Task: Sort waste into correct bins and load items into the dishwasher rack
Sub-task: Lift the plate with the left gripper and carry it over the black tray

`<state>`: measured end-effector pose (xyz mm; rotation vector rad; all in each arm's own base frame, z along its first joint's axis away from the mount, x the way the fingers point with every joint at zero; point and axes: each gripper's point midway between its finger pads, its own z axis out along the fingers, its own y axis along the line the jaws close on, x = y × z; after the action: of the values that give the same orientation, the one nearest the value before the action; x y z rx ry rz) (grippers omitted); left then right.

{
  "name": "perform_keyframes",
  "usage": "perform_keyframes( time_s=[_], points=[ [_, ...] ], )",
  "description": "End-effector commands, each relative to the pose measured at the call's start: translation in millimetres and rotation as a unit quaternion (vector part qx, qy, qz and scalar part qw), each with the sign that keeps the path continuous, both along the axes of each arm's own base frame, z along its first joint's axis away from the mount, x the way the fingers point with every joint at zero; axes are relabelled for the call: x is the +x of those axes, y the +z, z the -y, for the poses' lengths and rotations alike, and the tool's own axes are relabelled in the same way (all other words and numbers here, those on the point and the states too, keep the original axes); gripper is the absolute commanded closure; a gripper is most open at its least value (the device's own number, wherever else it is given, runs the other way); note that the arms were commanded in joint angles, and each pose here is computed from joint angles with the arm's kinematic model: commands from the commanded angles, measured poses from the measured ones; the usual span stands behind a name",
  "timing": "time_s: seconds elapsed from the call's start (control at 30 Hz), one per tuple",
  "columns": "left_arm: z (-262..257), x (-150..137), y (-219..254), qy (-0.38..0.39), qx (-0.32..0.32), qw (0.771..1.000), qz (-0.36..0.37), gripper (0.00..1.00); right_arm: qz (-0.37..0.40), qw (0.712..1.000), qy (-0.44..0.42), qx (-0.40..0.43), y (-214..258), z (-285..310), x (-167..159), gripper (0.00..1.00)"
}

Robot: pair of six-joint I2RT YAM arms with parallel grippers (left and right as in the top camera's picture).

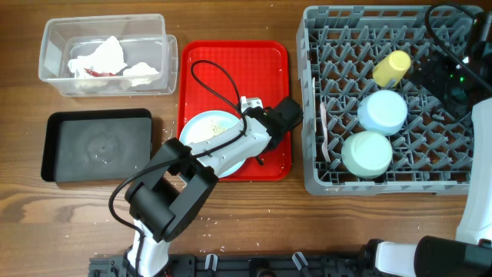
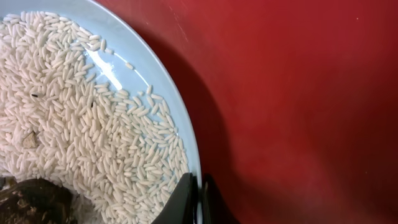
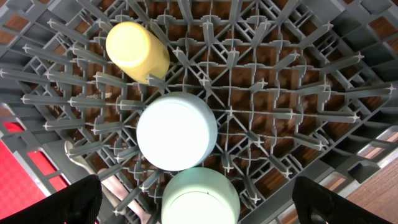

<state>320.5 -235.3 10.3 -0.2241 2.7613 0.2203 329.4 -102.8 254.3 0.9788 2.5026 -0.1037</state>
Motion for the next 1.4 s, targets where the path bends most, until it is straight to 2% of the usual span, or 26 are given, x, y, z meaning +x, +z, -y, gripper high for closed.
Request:
perform_keyframes(
  time_s=[0.0, 0.2, 0.33, 0.63, 0.97, 1.13, 1.27, 1.37],
  points=[
    [-7.2, -1.6, -3.2, 0.002, 0.021, 1.0, -0.002, 0.96, 0.002, 1.0, -0.011, -0.003, 0.7, 3.0, 2.5, 0.0],
    [-9.1, 0.9, 15.7, 0.0, 0.019, 1.0, 0.015, 0.96, 0.002, 1.0, -0.011, -0.003, 0.7, 3.0, 2.5, 0.0],
    [-9.3, 3.9, 29.6, -0.044, 0.034, 0.998, 0.018, 0.96, 0.002, 1.0, -0.011, -0.003, 0.7, 3.0, 2.5, 0.0],
    [-28.7, 6.5, 67.7, -0.04, 0.099, 0.994, 0.018, 0.96, 0.002, 1.0, -0.011, -0.003, 0.7, 3.0, 2.5, 0.0],
    [-47.8, 18.1, 94.8, -0.028, 0.127, 0.991, 0.023, 0.96, 0.002, 1.0, -0.011, -0.003, 0.7, 3.0, 2.6, 0.0],
    [-82.8, 32.3, 124.9, 0.023, 0.105, 0.993, 0.045, 0.96, 0.002, 1.0, -0.011, -0.003, 0.7, 3.0, 2.5, 0.0],
    [-132.9, 47.8, 157.3, 0.093, 0.078, 0.99, 0.076, 0.96, 0.002, 1.0, -0.011, -0.003, 0.7, 3.0, 2.6, 0.0],
    [-159.1, 63.2, 161.0, 0.101, 0.048, 0.991, 0.071, 0.96, 0.002, 1.0, -0.011, -0.003, 0.7, 3.0, 2.6, 0.0]
  ],
)
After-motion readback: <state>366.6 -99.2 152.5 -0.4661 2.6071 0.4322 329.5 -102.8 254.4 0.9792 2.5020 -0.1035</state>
